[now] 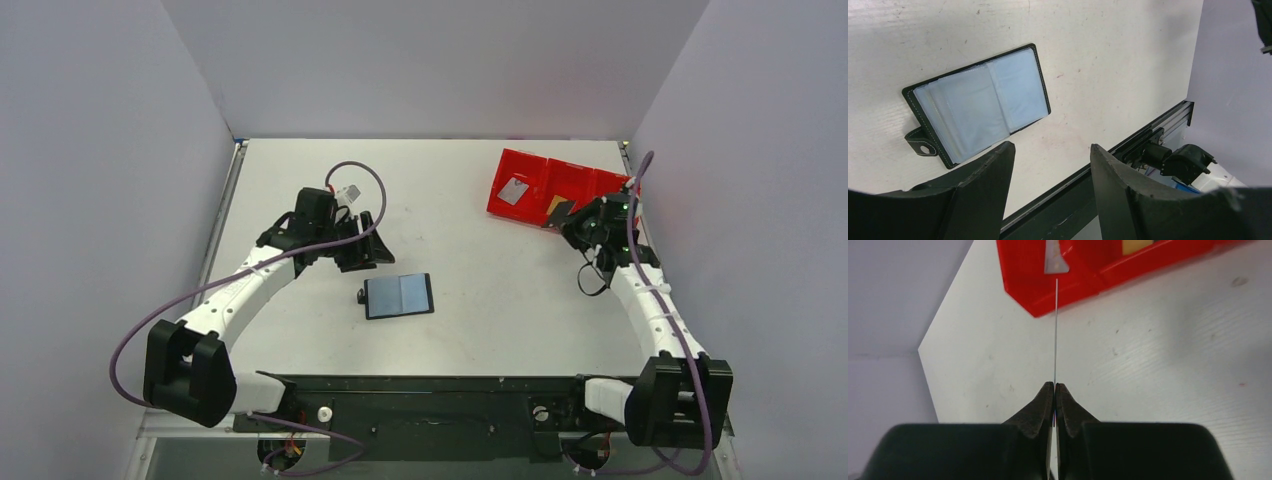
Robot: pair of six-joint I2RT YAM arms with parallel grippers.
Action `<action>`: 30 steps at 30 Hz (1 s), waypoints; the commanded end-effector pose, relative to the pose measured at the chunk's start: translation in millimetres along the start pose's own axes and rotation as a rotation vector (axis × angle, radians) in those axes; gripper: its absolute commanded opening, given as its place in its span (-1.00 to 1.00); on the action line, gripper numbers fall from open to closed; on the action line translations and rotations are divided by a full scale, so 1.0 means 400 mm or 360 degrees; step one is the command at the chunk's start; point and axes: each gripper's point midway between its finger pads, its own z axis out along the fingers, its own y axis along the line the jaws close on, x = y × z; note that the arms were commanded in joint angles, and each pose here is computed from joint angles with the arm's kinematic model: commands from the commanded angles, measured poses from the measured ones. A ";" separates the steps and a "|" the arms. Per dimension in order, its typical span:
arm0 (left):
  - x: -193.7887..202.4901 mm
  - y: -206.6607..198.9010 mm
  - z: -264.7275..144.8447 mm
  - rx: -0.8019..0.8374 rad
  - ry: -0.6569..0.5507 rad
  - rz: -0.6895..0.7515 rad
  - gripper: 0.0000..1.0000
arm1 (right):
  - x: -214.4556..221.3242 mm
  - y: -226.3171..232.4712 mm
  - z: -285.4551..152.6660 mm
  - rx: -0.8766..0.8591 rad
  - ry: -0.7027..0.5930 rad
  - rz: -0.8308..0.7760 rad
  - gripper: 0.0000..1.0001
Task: Take the credit cards out of the card holder
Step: Place the credit card in the storage box.
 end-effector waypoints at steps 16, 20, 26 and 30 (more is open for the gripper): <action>-0.005 -0.050 -0.026 0.0142 -0.0026 0.0124 0.11 | -0.426 -0.259 0.104 0.0374 -0.0298 0.0288 -1.00; -0.002 -0.049 -0.028 0.0143 -0.0020 0.0133 0.12 | -0.454 -0.272 0.150 0.0409 -0.0248 0.0276 -1.00; -0.002 -0.049 -0.031 0.0138 -0.0023 0.0141 0.12 | -0.487 -0.279 0.190 0.0437 -0.0226 0.0269 -1.00; -0.001 -0.049 -0.032 0.0139 -0.0021 0.0143 0.12 | -0.493 -0.281 0.214 0.0443 -0.0194 0.0261 -1.00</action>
